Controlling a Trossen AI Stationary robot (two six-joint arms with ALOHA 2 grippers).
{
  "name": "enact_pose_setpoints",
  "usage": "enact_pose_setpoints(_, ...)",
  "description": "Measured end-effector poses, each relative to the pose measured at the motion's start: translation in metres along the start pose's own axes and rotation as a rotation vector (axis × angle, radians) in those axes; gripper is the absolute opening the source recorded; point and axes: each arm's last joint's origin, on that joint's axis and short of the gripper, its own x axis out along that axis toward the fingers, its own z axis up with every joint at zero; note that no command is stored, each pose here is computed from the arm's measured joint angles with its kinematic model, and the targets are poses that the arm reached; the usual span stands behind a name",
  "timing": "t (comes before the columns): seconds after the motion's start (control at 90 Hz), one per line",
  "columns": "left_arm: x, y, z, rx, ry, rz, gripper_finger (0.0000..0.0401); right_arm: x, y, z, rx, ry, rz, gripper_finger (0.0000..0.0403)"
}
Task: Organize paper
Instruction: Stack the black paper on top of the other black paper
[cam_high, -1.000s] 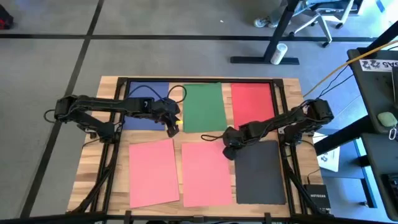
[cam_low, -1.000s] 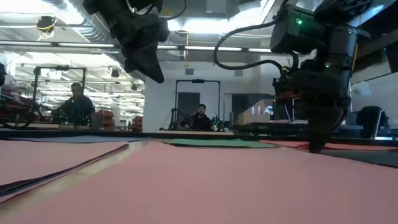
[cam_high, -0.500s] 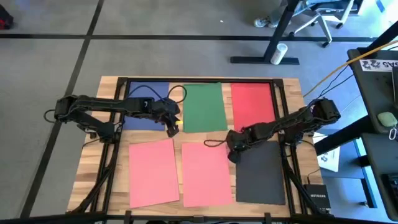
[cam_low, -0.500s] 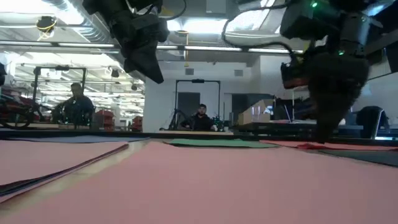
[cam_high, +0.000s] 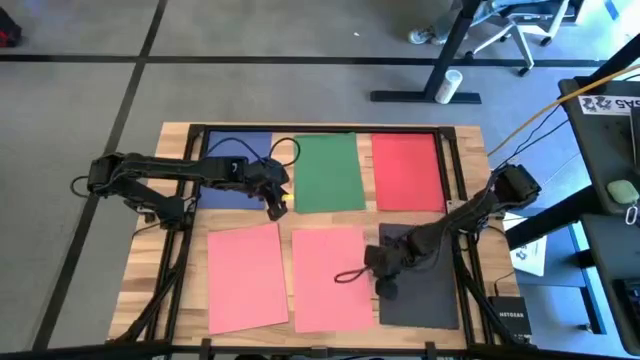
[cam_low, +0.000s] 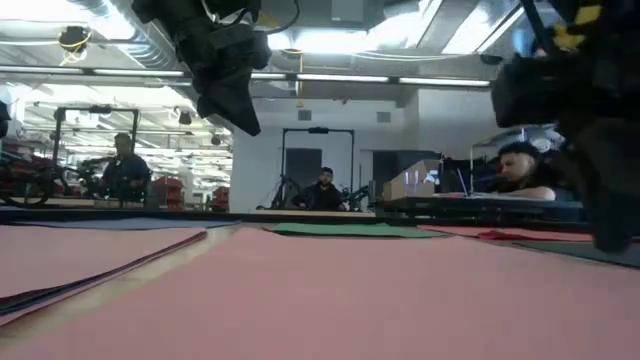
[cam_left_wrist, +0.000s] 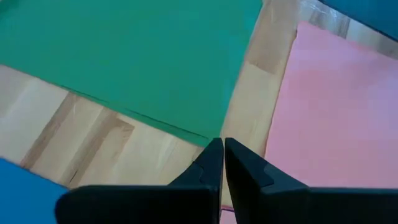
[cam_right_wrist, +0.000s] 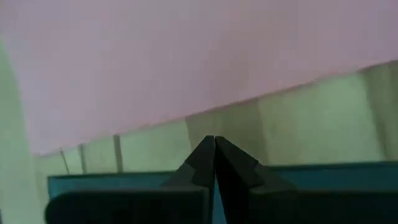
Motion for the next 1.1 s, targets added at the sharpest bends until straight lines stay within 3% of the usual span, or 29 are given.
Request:
enact_pose_setpoints(0.689, 0.0, 0.0, 0.0, -0.012, 0.003, 0.001, 0.0, 0.006, 0.006, -0.007, 0.012, 0.133, 0.109, 0.0)
enact_pose_setpoints(1.1, 0.0, 0.0, 0.0, -0.012, 0.003, 0.001, 0.0, 0.003, 0.012, -0.003, -0.022, 0.142, 0.138, 0.0)
